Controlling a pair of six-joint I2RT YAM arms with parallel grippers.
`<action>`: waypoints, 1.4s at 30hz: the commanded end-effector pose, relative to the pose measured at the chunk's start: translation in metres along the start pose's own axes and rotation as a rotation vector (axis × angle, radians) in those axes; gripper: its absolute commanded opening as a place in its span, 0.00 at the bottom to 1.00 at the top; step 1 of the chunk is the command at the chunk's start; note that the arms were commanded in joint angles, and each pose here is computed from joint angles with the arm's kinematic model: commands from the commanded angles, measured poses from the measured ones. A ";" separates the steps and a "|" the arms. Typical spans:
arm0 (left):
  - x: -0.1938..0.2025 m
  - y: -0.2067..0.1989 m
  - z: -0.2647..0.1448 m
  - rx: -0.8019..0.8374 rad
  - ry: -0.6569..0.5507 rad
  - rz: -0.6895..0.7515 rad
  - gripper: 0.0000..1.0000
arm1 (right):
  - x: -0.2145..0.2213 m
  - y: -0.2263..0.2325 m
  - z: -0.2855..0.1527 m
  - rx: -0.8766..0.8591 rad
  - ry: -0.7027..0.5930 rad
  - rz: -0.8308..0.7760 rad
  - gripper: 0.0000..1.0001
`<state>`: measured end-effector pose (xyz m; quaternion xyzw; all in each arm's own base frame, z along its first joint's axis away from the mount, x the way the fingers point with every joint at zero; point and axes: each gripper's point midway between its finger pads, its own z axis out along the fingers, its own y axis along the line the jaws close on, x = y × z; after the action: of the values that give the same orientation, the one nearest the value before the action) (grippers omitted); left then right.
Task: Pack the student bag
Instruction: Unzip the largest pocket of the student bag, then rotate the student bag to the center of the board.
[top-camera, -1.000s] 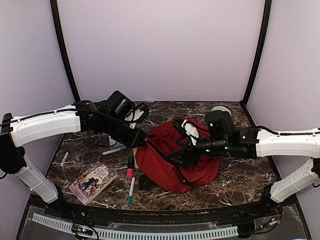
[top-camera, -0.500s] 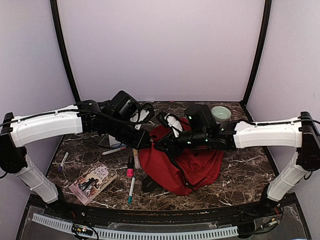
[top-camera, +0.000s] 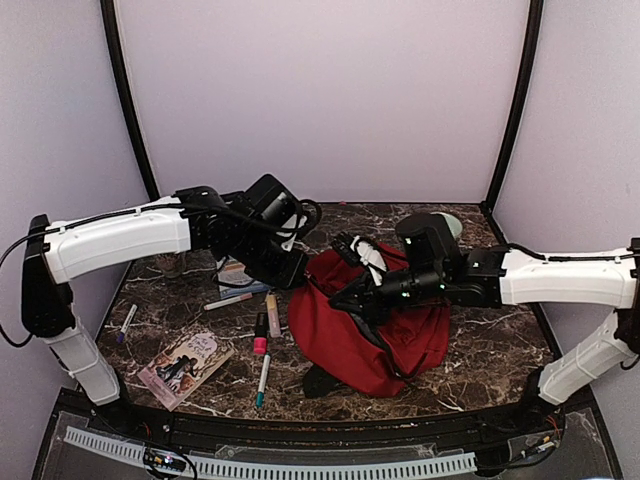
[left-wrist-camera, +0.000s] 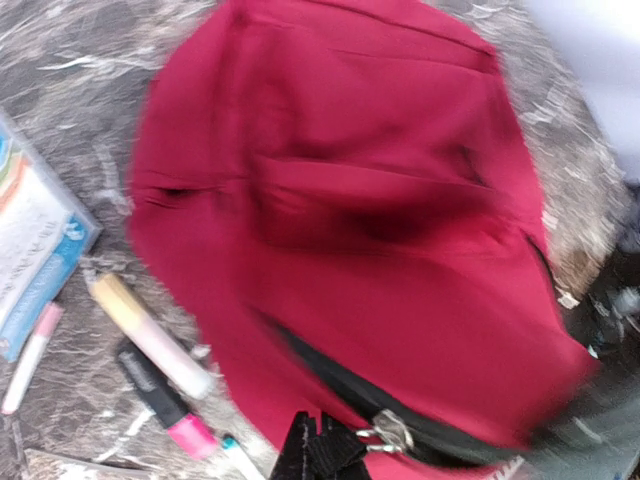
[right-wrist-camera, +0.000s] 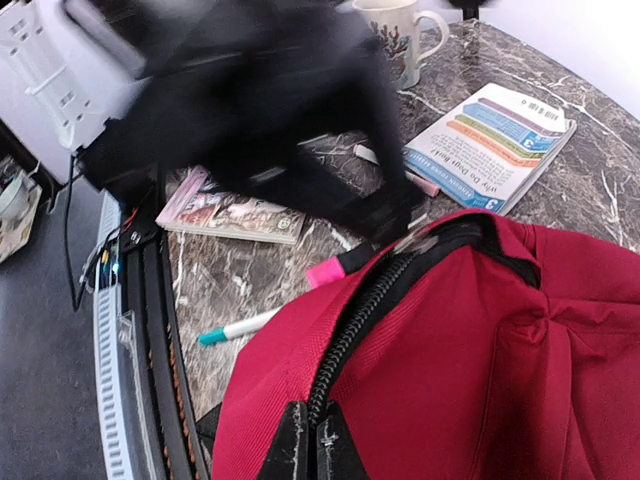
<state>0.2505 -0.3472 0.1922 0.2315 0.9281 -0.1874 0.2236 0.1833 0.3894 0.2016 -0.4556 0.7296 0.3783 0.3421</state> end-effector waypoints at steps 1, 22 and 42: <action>-0.008 0.056 0.010 -0.261 0.058 -0.084 0.00 | 0.018 0.022 -0.024 -0.074 0.052 -0.063 0.00; -0.032 0.018 0.007 -0.058 -0.049 0.045 0.00 | 0.008 0.006 -0.014 0.001 0.047 -0.051 0.20; -0.043 0.032 0.008 -0.098 -0.088 0.059 0.00 | 0.035 -0.008 -0.030 0.107 0.074 0.058 0.53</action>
<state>0.2881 -0.3452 0.1680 0.2431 0.9315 -0.1371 0.2334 0.1703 0.3565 0.1796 -0.4538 0.7641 0.3394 0.3083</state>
